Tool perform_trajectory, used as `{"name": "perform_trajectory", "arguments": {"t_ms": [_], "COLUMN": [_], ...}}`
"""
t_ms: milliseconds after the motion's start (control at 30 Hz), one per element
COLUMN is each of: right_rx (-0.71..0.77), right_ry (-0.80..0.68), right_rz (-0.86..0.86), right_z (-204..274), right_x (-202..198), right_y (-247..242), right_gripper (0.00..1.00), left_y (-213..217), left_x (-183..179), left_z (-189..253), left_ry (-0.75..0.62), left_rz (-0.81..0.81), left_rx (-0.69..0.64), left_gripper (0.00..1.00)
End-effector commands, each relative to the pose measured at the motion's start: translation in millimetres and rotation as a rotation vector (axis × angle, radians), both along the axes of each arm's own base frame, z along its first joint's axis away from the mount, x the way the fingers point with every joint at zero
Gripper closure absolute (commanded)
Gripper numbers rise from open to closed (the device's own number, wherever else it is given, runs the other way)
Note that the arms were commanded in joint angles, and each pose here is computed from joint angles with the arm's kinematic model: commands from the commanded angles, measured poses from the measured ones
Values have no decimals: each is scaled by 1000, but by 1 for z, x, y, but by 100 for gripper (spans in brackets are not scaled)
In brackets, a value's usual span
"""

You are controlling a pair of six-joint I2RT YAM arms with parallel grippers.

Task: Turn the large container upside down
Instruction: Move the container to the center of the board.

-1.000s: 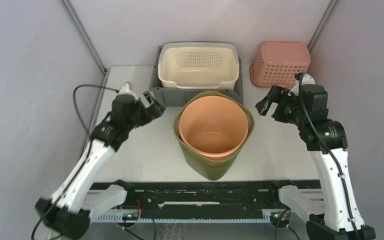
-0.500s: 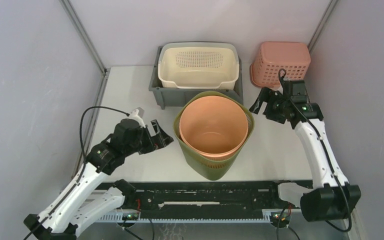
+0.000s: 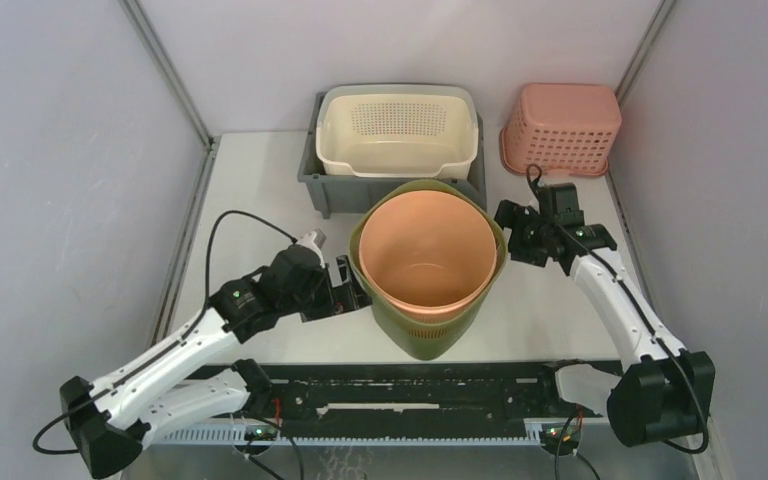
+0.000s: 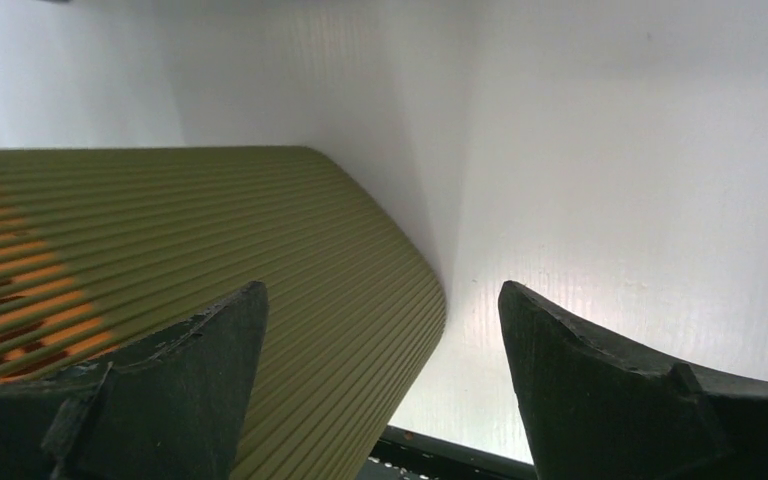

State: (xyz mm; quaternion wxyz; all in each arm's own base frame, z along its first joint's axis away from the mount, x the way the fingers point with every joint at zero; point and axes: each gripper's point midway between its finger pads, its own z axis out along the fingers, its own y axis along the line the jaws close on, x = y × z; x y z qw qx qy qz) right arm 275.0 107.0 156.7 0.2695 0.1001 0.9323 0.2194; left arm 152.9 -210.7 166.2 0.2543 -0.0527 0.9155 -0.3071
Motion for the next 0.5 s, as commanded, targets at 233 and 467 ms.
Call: {"name": "perform_trajectory", "arguments": {"t_ms": [233, 467], "right_rx": [43, 70], "right_ry": [-20, -17], "right_rz": [97, 118], "right_z": [-7, -16], "right_x": [-56, -57], "right_y": [31, 47], "right_gripper": [6, 6], "left_y": [4, -1], "left_x": [98, 131], "left_z": [40, 38], "left_ry": [-160, -162], "left_rz": [177, 182], "left_rx": [-65, -29], "left_gripper": [0, 0]}}
